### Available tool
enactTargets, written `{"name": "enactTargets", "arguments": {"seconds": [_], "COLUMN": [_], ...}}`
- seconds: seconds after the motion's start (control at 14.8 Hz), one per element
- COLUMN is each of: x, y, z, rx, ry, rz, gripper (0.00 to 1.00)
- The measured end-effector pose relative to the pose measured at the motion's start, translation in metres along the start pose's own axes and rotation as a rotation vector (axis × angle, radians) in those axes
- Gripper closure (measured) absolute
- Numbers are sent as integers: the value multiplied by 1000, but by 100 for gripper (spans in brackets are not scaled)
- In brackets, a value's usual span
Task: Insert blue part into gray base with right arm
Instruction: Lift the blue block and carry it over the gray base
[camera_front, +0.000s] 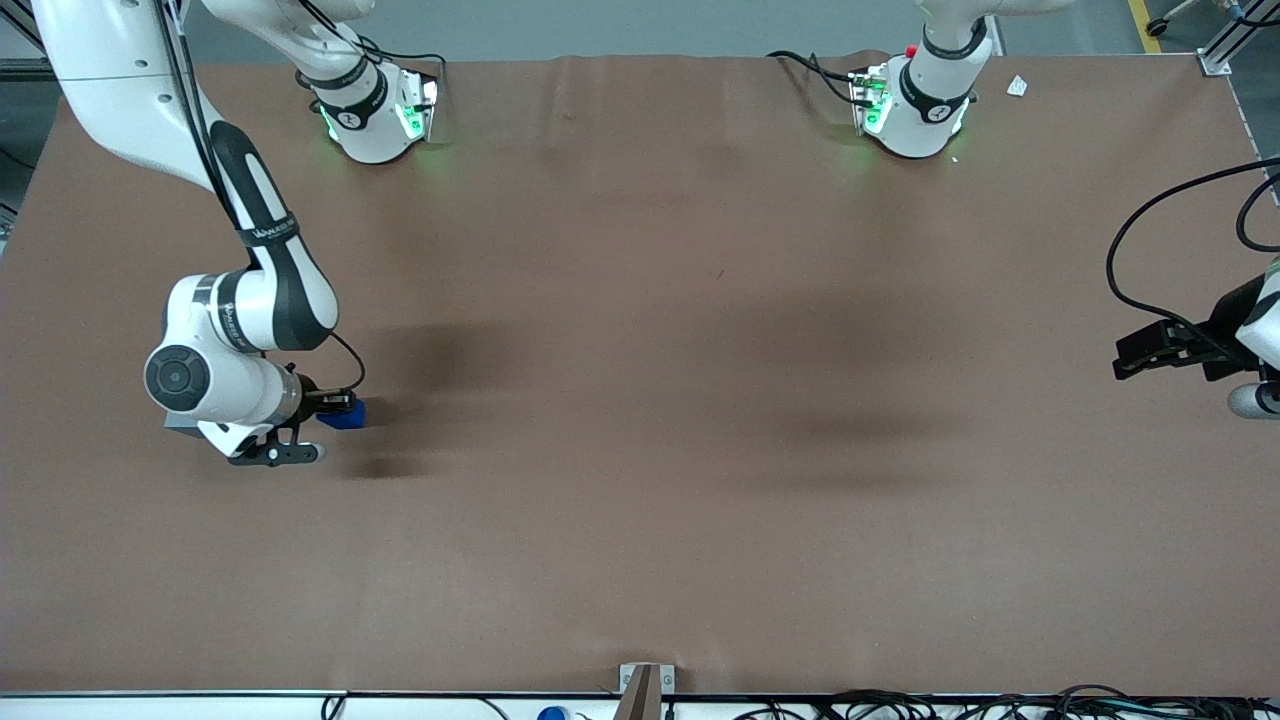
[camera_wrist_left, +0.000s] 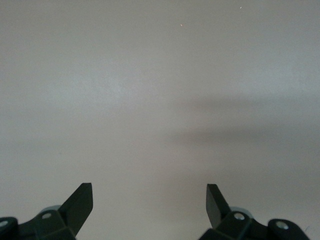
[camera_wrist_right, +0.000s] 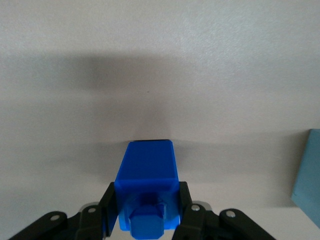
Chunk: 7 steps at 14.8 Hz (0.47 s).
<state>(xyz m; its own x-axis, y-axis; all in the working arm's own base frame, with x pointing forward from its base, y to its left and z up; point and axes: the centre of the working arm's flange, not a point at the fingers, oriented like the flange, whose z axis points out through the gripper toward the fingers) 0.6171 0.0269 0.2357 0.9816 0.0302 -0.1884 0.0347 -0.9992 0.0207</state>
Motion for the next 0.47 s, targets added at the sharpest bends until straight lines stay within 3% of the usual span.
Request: {"name": "enactTargets", "arguments": {"seconds": [0.14,0.47], "x": [6,3], "y": [6,46], "z": [-20,-76], "rx": [-2,5], "ry": [5,58], "rz": [10,66], "gripper": [49,49]}}
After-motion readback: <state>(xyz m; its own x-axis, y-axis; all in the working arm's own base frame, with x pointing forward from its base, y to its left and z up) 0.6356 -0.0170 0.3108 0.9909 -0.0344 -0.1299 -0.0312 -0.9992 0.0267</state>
